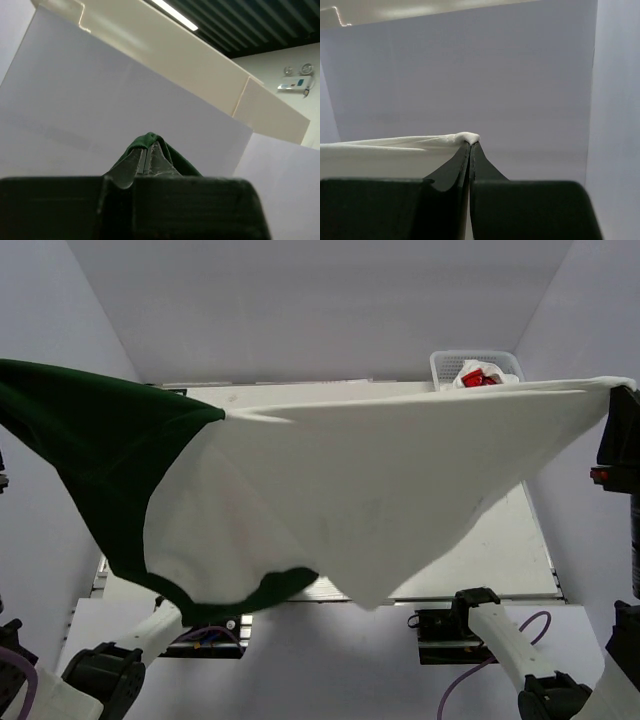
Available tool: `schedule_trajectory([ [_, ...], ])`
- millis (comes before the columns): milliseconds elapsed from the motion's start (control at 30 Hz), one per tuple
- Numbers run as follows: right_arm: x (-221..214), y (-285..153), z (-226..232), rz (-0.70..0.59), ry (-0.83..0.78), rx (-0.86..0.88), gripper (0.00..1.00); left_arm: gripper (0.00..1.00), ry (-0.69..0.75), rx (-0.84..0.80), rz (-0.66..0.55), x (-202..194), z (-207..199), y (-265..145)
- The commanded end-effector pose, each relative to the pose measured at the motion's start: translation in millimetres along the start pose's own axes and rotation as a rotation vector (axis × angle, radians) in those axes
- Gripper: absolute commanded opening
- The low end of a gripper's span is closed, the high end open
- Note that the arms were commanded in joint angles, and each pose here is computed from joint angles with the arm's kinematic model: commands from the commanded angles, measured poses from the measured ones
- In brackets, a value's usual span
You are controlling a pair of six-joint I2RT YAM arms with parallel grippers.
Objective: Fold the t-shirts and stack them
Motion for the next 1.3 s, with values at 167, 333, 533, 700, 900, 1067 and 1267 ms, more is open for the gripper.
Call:
schedule_trajectory([
  [167,-85.3,46.6,-18.8,0.218,-0.032,-0.106,0.0,0.0,0.091,0.068,0.083,-74.1,25.0,78.9],
  [333,-200.6,82.6,-23.6,0.421,-0.011,-0.114,0.0,0.0,0.262,0.265,0.333,-222.4,107.8,134.7],
  [533,-382.8,83.0,-21.4,0.721,0.059,-0.074,0.0,0.02,0.495,0.461,0.743,-447.5,253.0,106.5],
  [700,-531.2,54.3,-24.0,1.051,0.062,-0.058,0.0,0.65,0.538,0.567,1.086,-571.4,346.3,42.6],
  [900,-591.1,38.8,-22.6,1.234,0.064,-0.044,0.83,1.0,0.507,0.624,1.218,-618.2,382.1,19.0],
  [1067,-564.1,40.9,-10.4,1.167,0.1,0.006,0.9,1.0,0.478,0.591,1.141,-584.9,358.8,26.4],
  [1267,-557.5,-5.7,13.3,1.235,0.164,0.071,0.9,1.0,0.522,0.679,1.17,-551.9,351.4,-26.0],
])
Point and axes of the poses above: each gripper's point midway between its finger pads, its own y axis out along the fingers, its own z axis along the line the jaws close on, x = y × z, the point moved 4 cm from there along -y, back along the fingers, and after that the axes turned 3 degrees about -y, right-handed, at the moved point
